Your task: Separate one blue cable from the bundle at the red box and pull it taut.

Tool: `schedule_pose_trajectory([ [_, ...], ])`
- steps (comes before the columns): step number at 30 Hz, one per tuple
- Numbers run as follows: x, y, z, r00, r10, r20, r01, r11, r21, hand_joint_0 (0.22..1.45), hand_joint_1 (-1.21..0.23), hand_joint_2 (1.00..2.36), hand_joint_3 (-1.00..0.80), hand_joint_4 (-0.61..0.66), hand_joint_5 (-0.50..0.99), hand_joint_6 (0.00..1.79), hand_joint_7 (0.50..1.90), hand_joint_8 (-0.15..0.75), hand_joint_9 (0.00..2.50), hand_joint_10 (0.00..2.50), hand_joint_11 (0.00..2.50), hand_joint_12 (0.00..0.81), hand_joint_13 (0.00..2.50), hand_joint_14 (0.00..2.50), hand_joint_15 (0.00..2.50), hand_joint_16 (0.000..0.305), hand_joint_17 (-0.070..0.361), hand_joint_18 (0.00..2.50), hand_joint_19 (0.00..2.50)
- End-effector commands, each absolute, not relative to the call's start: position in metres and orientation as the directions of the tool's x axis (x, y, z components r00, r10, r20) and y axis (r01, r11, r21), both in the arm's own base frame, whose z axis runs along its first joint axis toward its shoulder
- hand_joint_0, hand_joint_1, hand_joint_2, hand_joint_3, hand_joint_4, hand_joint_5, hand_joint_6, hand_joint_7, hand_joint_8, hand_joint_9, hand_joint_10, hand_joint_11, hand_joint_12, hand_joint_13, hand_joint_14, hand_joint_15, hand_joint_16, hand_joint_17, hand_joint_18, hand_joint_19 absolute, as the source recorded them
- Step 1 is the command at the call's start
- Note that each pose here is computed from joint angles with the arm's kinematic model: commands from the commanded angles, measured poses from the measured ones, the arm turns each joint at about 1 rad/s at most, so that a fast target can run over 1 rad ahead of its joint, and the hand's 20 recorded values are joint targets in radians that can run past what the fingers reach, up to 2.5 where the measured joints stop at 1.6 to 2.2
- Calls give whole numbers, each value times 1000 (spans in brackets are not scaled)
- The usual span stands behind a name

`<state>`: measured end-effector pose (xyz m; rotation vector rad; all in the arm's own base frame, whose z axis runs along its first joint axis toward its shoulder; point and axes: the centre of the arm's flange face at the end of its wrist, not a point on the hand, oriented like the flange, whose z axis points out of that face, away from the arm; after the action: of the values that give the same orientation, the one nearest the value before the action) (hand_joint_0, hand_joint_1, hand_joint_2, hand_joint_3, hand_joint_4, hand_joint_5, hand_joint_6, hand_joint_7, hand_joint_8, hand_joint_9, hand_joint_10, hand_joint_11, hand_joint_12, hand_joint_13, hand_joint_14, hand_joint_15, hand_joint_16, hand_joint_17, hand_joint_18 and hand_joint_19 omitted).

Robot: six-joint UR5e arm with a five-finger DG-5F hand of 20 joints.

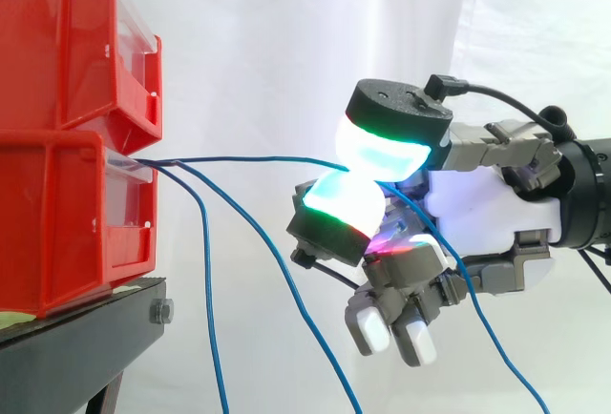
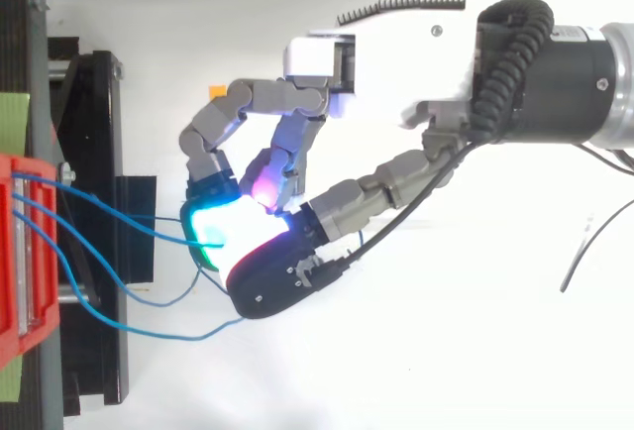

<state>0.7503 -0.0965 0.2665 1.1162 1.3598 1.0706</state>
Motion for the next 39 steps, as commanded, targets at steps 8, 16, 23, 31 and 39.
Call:
schedule_pose_trajectory([
  [8, 743, -96, 260, -37, 999, -17, 131, 22, 991, 668, -833, 1015, 87, -188, -122, 921, 1258, 366, 1143, 4, 1504, 420, 1157, 18, 1187, 53, 120, 1098, 880],
  [16, 738, -95, 248, -36, 999, 14, 150, -9, 989, 668, -840, 1013, 74, -185, -123, 922, 1248, 377, 1105, 26, 1556, 413, 1175, 518, 1472, 55, 123, 1165, 1030],
  [23, 735, -96, 242, -33, 999, 29, 157, -24, 987, 675, -843, 1013, 52, -164, -125, 922, 1231, 351, 984, 1411, 1469, 427, 924, 1948, 1269, 53, 120, 1294, 1329],
  [31, 733, -95, 236, -37, 999, 25, 155, -19, 988, 683, -838, 1015, 35, -149, -129, 922, 1227, 345, 913, 1966, 1461, 426, 792, 2500, 1286, 50, 112, 1363, 1537],
  [39, 731, -97, 248, -56, 998, 9, 145, -1, 989, 684, -835, 1017, 39, -154, -130, 921, 1230, 342, 862, 2377, 1490, 431, 747, 2500, 1326, 48, 108, 1409, 1668],
])
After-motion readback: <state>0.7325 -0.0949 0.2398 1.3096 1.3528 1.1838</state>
